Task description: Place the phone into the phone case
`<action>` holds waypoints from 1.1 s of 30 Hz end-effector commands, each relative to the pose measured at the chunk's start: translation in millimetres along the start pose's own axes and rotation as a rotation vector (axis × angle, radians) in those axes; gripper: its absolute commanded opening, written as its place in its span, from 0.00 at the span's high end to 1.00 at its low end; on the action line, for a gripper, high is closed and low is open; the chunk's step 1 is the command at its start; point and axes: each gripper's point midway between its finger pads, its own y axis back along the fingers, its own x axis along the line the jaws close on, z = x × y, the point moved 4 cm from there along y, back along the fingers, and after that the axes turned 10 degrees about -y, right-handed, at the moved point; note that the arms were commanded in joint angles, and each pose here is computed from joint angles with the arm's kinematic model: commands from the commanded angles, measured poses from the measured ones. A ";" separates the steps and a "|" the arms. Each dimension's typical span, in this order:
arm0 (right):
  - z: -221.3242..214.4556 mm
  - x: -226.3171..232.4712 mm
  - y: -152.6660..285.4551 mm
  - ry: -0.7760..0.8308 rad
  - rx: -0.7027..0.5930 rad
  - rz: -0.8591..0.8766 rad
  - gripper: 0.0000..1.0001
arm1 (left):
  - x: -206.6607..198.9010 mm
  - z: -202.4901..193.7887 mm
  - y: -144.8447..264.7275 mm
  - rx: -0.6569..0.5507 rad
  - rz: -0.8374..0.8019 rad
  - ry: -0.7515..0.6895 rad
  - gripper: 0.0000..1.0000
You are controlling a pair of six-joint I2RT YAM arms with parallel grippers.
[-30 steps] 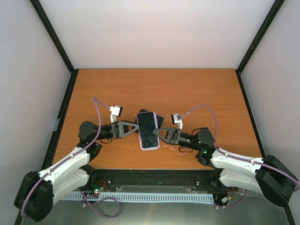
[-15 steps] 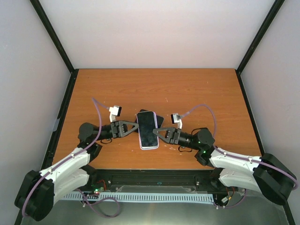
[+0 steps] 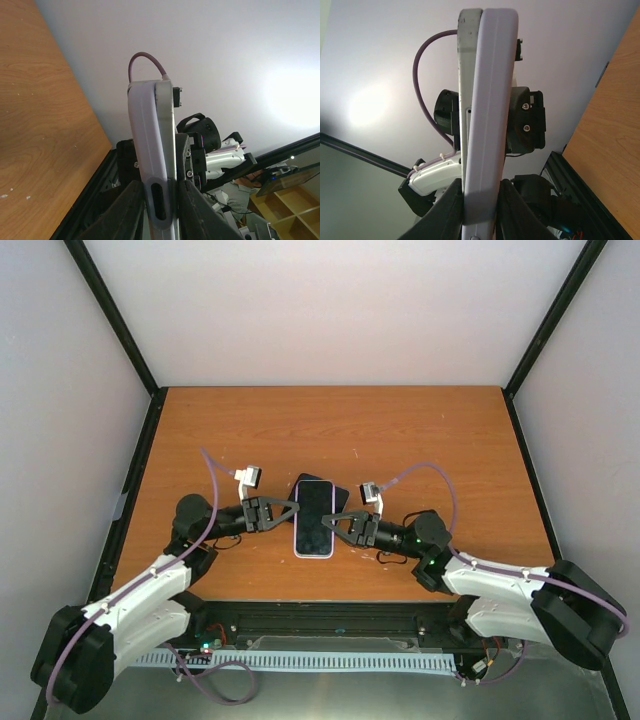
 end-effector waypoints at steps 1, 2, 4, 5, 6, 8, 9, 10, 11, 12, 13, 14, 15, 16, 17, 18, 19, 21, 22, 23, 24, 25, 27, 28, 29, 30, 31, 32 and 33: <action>0.6 30.7 -6.8 0.070 0.014 0.108 0.84 | -11.3 8.8 -2.7 -0.002 -0.011 -0.061 0.76; 0.5 30.0 -6.9 0.071 0.015 0.106 0.84 | -11.9 8.6 -2.6 0.000 -0.014 -0.062 0.74; 0.5 29.6 -6.9 0.073 0.015 0.102 0.85 | -14.3 8.5 -2.3 0.002 -0.021 -0.066 0.72; 0.4 28.4 -6.8 0.075 0.015 0.097 0.85 | -15.0 8.5 -2.1 0.002 -0.023 -0.068 0.71; 0.3 27.8 -6.8 0.077 0.015 0.092 0.85 | -15.6 8.3 -1.9 0.003 -0.024 -0.071 0.70; 0.0 25.8 -7.0 0.089 0.018 0.077 0.85 | -16.3 8.2 -1.8 0.005 -0.025 -0.078 0.70; 0.2 24.1 -7.0 0.098 0.017 0.064 0.85 | -15.7 8.0 -2.1 0.008 -0.023 -0.081 0.73; -0.2 21.2 -7.2 0.107 0.021 0.042 0.85 | -15.2 8.0 -2.4 0.011 -0.020 -0.084 0.76; -0.8 17.4 -7.2 0.115 0.025 0.016 0.85 | -15.1 8.1 -2.8 0.014 -0.019 -0.090 0.79; -0.8 15.0 -6.5 0.124 0.025 -0.005 0.85 | -14.8 8.2 -3.1 0.017 -0.018 -0.093 0.81; -1.1 12.7 -5.7 0.129 0.024 -0.025 0.85 | -15.3 8.2 -3.2 0.019 -0.020 -0.097 0.83; -1.1 12.4 -4.7 0.139 0.022 -0.035 0.85 | -15.8 8.3 -3.4 0.022 -0.022 -0.106 0.84; -1.2 12.6 -4.0 0.149 0.020 -0.043 0.85 | -16.4 8.7 -3.6 0.024 -0.023 -0.111 0.85; -1.4 12.1 -3.6 0.167 0.023 -0.056 0.86 | -16.8 8.7 -4.2 0.030 -0.025 -0.116 0.85; -1.8 14.7 -3.2 0.191 0.027 -0.058 0.87 | -17.4 9.0 -4.6 0.035 -0.026 -0.121 0.82; -2.3 15.4 -3.0 0.216 0.033 -0.066 0.87 | -18.3 10.1 -5.1 0.040 -0.026 -0.124 0.75; -2.5 15.5 -3.0 0.238 0.038 -0.078 0.87 | -20.0 10.9 -5.8 0.045 -0.028 -0.130 0.68; -3.2 16.2 -3.4 0.283 0.053 -0.093 0.87 | -25.8 13.2 -7.1 0.057 -0.043 -0.153 0.63; -4.3 16.7 -3.4 0.300 0.063 -0.093 0.88 | -27.5 14.0 -7.3 0.061 -0.046 -0.161 0.62; -5.3 18.0 -3.7 0.311 0.072 -0.088 0.88 | -29.8 14.7 -7.6 0.064 -0.049 -0.172 0.62; -6.7 19.3 -4.0 0.319 0.084 -0.080 0.88 | -31.3 15.3 -7.7 0.068 -0.052 -0.179 0.61; -7.8 20.2 -4.3 0.322 0.093 -0.073 0.88 | -32.6 15.7 -8.0 0.070 -0.055 -0.184 0.62; -8.9 20.9 -4.5 0.323 0.102 -0.066 0.88 | -33.9 16.6 -8.2 0.070 -0.055 -0.188 0.65; -9.5 21.1 -4.5 0.325 0.106 -0.064 0.88 | -34.1 17.1 -8.2 0.067 -0.054 -0.187 0.66; -10.0 20.0 -4.3 0.324 0.109 -0.067 0.88 | -33.7 17.6 -8.2 0.065 -0.051 -0.185 0.66; -10.1 19.0 -4.0 0.326 0.111 -0.069 0.88 | -33.6 17.6 -8.5 0.064 -0.053 -0.182 0.66; -10.7 18.4 -3.6 0.326 0.113 -0.068 0.88 | -33.6 17.8 -8.5 0.063 -0.055 -0.179 0.66; -11.3 17.4 -3.0 0.326 0.114 -0.068 0.88 | -34.3 18.2 -8.4 0.061 -0.057 -0.178 0.66; -12.2 17.4 -2.2 0.328 0.116 -0.062 0.88 | -35.3 18.6 -8.3 0.059 -0.060 -0.179 0.66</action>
